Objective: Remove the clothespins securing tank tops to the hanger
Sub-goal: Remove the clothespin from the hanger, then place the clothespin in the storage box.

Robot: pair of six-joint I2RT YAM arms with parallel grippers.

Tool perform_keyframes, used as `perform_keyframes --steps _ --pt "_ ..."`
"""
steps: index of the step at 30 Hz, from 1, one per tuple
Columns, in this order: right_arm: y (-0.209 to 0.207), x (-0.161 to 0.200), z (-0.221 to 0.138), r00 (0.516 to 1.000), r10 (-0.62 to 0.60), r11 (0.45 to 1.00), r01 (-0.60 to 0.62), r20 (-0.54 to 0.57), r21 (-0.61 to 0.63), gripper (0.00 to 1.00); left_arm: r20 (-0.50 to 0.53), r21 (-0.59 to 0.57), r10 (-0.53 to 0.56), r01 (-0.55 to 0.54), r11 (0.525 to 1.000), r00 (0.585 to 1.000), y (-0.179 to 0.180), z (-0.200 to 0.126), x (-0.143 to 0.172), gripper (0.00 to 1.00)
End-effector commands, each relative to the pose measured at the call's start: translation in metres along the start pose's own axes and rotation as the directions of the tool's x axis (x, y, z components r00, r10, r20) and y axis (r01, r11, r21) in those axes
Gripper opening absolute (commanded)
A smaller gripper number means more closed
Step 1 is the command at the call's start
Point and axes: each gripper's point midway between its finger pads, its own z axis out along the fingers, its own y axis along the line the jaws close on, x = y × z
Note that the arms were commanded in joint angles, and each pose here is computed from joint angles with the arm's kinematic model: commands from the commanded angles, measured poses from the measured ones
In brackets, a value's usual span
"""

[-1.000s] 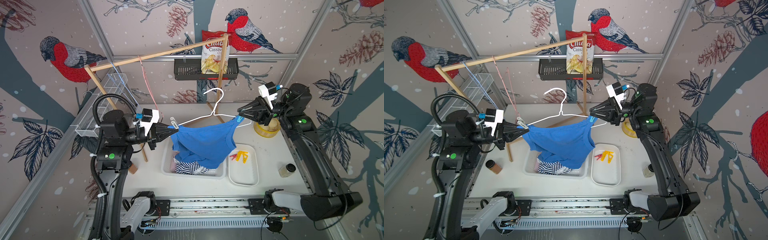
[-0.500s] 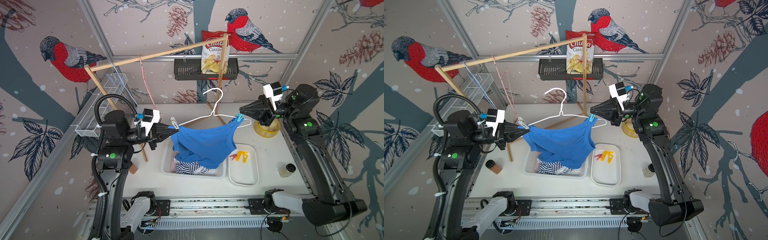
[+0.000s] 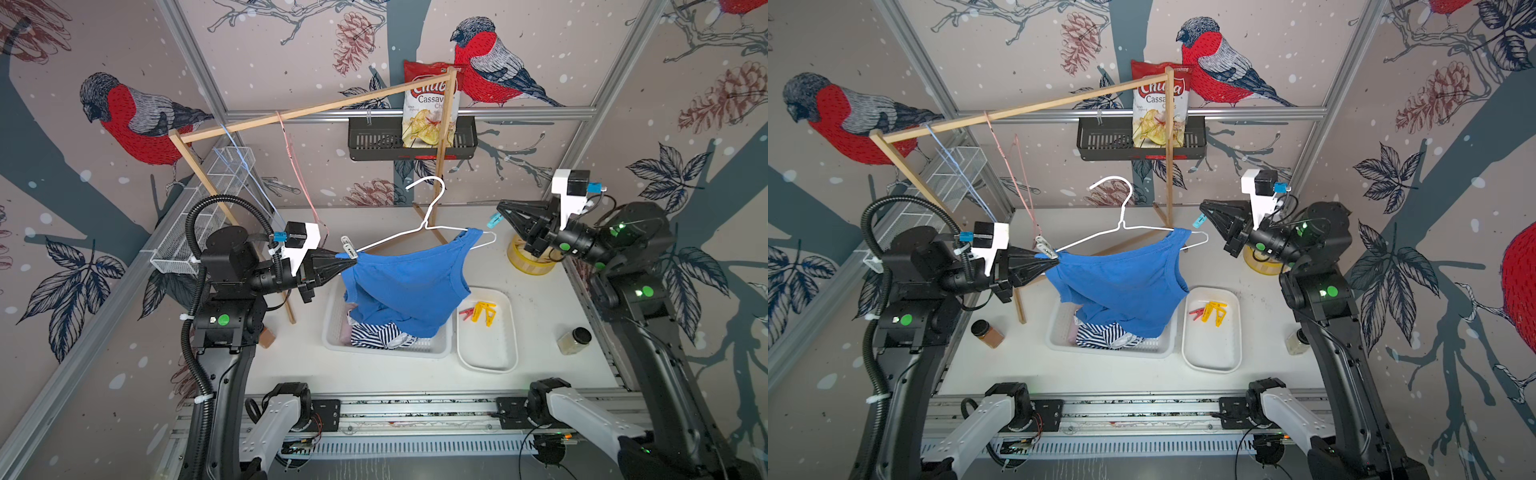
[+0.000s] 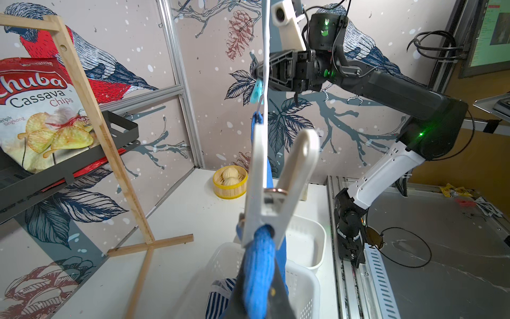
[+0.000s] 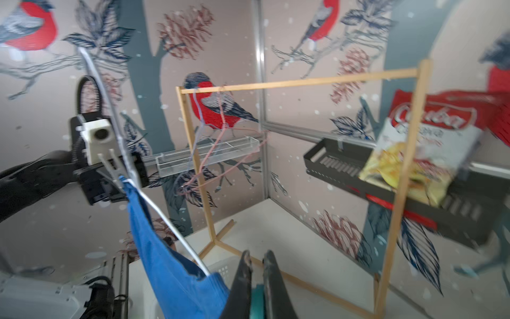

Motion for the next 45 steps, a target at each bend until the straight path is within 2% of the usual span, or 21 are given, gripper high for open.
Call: perform_keyframes --steps 1,7,19,24,28,30,34,39,45 --pt "-0.032 0.021 -0.026 0.992 0.117 0.954 -0.124 0.042 0.272 0.00 0.019 -0.013 0.043 -0.042 0.999 0.999 0.002 0.000 -0.007 0.00" --pt "-0.020 0.056 -0.058 0.979 0.201 0.918 -0.202 0.040 0.342 0.00 0.022 -0.013 0.040 -0.040 0.999 0.999 0.004 0.001 -0.007 0.00" --pt "-0.063 0.148 -0.054 0.930 0.357 0.818 -0.267 -0.086 0.509 0.00 0.021 -0.017 0.033 -0.032 0.999 0.999 0.002 0.002 -0.005 0.00" --pt "-0.075 0.209 -0.048 0.858 0.495 0.745 -0.339 -0.136 0.574 0.00 0.028 -0.016 0.028 -0.028 0.999 0.999 0.000 0.002 -0.006 0.00" --pt "-0.087 0.257 -0.057 0.804 0.580 0.635 -0.348 -0.129 0.690 0.00 0.031 -0.020 0.032 -0.031 0.999 0.999 0.000 0.003 -0.006 0.00" --pt "-0.087 0.278 -0.057 0.776 0.616 0.616 -0.368 -0.135 0.696 0.00 0.032 -0.030 0.024 -0.023 0.999 0.999 0.002 0.003 -0.003 0.00" --pt "-0.092 0.324 -0.067 0.718 0.680 0.544 -0.355 -0.152 0.760 0.00 0.032 -0.037 0.014 -0.013 0.999 0.999 0.005 0.005 0.000 0.00" --pt "-0.092 0.359 -0.073 0.660 0.725 0.512 -0.326 -0.197 0.794 0.00 0.032 -0.029 0.018 -0.017 0.999 0.999 0.002 0.006 0.000 0.00" --pt "-0.095 0.387 -0.075 0.624 0.751 0.492 -0.310 -0.216 0.813 0.04 0.022 -0.042 0.008 -0.007 0.999 1.000 0.005 0.008 0.005 0.00"
